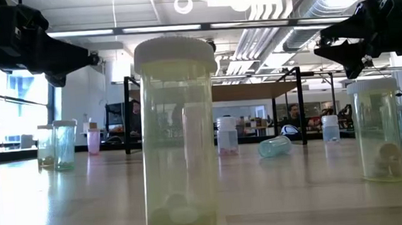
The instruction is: Pick and place medicine bottles onto shelf by color
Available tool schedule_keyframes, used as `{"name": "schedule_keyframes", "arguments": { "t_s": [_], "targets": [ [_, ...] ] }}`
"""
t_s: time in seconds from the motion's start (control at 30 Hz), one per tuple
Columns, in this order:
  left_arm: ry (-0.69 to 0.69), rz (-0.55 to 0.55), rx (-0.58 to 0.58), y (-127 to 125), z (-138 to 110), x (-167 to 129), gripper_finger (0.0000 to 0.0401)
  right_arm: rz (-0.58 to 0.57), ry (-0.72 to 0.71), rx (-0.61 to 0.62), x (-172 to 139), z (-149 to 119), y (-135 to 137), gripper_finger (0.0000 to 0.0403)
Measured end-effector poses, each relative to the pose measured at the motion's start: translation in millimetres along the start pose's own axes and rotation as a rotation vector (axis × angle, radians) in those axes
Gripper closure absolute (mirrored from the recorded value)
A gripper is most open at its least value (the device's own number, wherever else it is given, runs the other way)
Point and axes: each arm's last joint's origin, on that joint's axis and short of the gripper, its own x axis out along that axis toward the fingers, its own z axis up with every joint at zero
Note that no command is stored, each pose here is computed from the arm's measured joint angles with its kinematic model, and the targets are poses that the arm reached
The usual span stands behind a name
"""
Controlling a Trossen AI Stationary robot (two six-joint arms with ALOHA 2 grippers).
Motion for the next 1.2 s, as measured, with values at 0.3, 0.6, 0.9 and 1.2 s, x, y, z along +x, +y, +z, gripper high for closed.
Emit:
{"name": "schedule_keyframes", "arguments": {
  "t_s": [0.3,0.6,0.9,1.2],
  "targets": [
    [0.000,0.000,0.000,0,0,0,0.0270,0.000,0.000,0.000,0,0,0,0.0187],
    [0.000,0.001,0.009,0,0,0,0.0268,0.000,0.000,0.000,0,0,0,0.0187],
    [0.001,-0.001,0.029,0,0,0,0.0205,0.000,0.000,0.000,0,0,0,0.0187],
    [-0.193,-0.012,0.053,-2,26,-4,0.0181,0.000,0.000,0.000,0,0,0,0.0187]
  ]
}}
